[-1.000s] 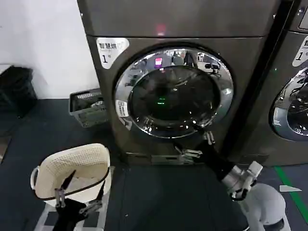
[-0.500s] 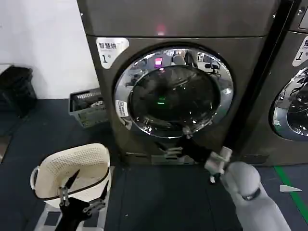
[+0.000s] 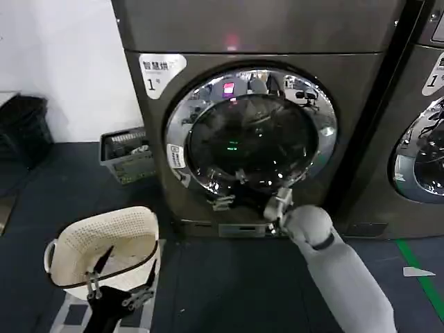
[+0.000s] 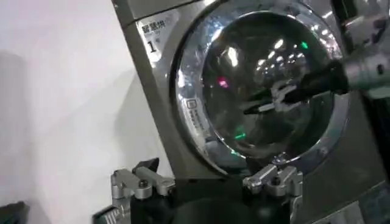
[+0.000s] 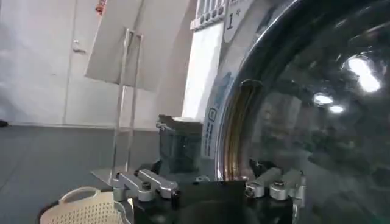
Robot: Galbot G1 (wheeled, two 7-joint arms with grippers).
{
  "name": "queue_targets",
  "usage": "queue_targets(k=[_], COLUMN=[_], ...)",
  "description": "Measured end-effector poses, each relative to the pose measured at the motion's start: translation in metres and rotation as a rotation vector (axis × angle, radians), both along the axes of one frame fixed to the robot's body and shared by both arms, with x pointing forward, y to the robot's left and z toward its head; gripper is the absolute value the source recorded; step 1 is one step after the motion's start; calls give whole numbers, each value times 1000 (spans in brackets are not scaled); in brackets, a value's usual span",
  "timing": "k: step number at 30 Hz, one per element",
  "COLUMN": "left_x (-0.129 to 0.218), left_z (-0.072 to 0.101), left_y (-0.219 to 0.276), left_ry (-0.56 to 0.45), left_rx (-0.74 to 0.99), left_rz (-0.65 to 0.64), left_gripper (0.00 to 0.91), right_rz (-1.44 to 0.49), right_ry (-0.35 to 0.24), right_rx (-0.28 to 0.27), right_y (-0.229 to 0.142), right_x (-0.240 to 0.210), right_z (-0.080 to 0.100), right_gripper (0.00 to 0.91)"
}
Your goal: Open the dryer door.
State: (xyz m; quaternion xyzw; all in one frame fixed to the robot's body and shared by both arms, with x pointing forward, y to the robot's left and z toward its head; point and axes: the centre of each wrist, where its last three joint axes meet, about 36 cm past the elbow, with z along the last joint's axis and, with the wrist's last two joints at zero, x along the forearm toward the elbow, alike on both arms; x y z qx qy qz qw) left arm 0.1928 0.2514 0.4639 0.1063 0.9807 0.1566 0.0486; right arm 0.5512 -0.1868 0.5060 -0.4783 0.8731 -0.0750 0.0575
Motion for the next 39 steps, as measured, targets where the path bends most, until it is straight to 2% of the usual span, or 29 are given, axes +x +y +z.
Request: queue_targets(k=[9,20,33,39], left_x=[1,0,-1,-1], left_z=[9,2,2,2], left_y=[-2,0,0,0], left_ry=[33,24,35,38], left_rx=[-11,5,0,-5], left_rz=[-21,-39,-66,-73], left_gripper=[907,907,907,907], right_rz=[34,34,40,98], right_ry=[6,21,40,54], right_rx=[-13,-14,-16,-40], right_y=[29,50,70,68], right_x=[22,37,54,57], right_z=[5,0,-2,-3], right_gripper=[907,907,907,907])
